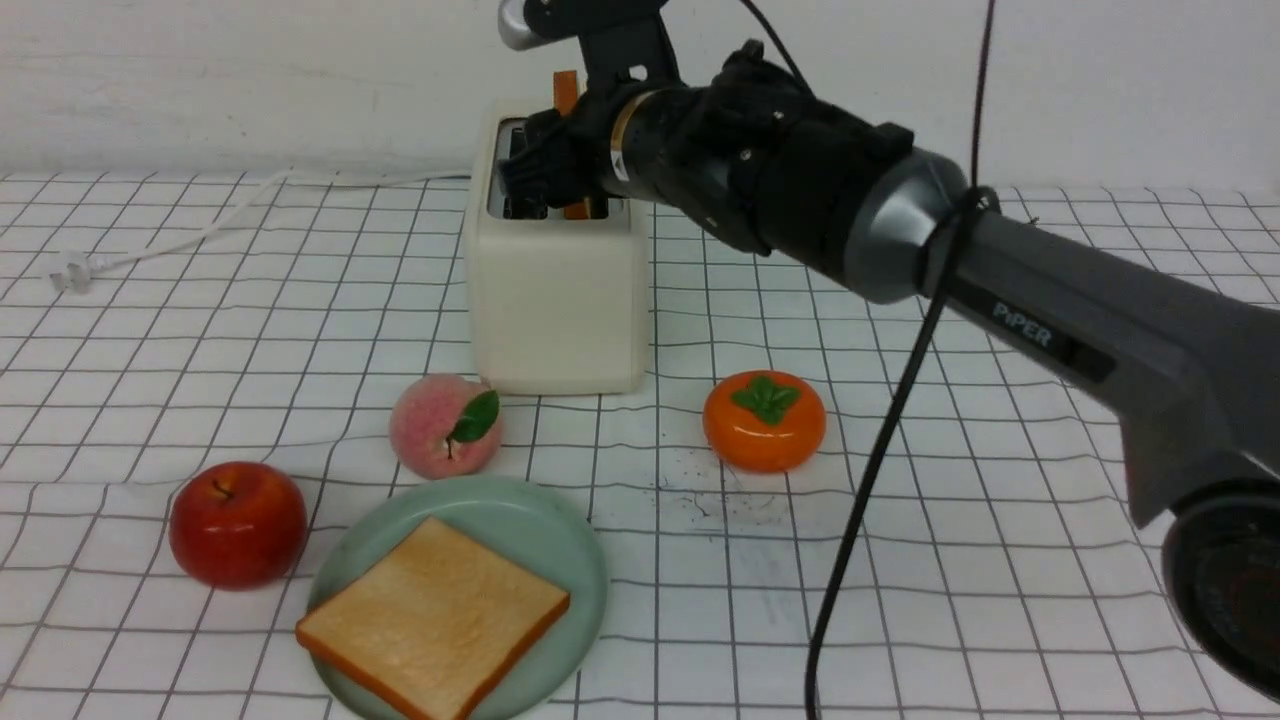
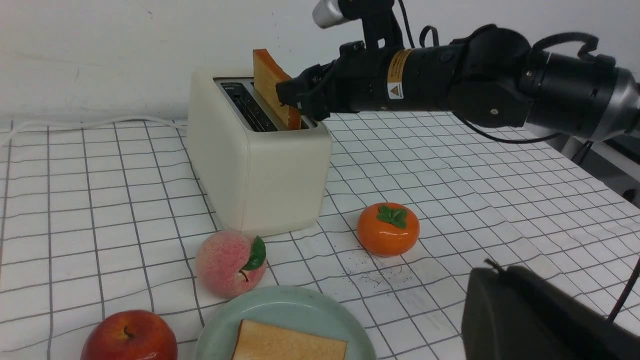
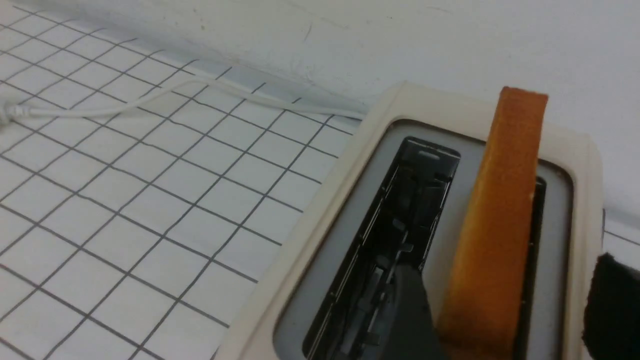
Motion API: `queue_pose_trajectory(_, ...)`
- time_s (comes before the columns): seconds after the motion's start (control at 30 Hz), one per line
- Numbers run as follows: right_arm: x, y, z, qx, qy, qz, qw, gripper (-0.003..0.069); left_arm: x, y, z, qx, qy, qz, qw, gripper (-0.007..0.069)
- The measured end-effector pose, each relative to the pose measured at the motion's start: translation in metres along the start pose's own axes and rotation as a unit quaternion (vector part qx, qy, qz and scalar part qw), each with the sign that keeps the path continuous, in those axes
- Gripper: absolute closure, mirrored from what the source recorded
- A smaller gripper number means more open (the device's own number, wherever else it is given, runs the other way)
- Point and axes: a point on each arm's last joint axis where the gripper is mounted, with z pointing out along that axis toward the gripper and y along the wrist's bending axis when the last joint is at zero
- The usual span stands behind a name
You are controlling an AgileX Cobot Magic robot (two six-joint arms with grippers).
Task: Take toasted bread from bread machine on white checkered table place on plate.
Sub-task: 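Grasp the toast slice in the toaster and pull it up out of the slot with the right gripper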
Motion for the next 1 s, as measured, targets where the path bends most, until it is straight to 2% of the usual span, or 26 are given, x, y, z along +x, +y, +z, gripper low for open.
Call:
queue_pose_trajectory(0.1, 0.006, 0.000, 0.005, 0.005, 0.001, -0.007, 1.000, 0.0263, 0.000, 0.000, 0.000, 0.000, 0.000, 0.000, 1.000, 0.0638)
queue_pose_trajectory(0.17, 0.010, -0.001, 0.009, 0.010, -0.001, -0.016, 1.000, 0.0326, 0.000, 0.000, 0.000, 0.000, 0.000, 0.000, 1.000, 0.0638)
queue_pose_trajectory(0.23, 0.009, -0.001, 0.009, 0.010, -0.005, -0.015, 1.000, 0.0354, 0.000, 0.000, 0.000, 0.000, 0.000, 0.000, 1.000, 0.0638)
queue_pose_trajectory(0.33, 0.005, -0.001, 0.009, 0.009, -0.024, -0.016, 1.000, 0.0470, 0.000, 0.000, 0.000, 0.000, 0.000, 0.000, 1.000, 0.0638)
queue_pose_trajectory(0.47, 0.004, -0.001, 0.009, 0.013, -0.032, -0.010, 0.999, 0.0536, 0.000, 0.000, 0.000, 0.000, 0.000, 0.000, 1.000, 0.0638)
queue_pose_trajectory(0.87, -0.012, -0.001, -0.001, 0.012, -0.067, 0.001, 0.998, 0.0537, 0.000, 0.000, 0.000, 0.000, 0.000, 0.000, 1.000, 0.0638)
queue_pose_trajectory(1.0, -0.070, 0.014, -0.061, -0.012, -0.134, 0.017, 0.991, 0.0537, 0.000, 0.000, 0.000, 0.000, 0.000, 0.000, 1.000, 0.0638)
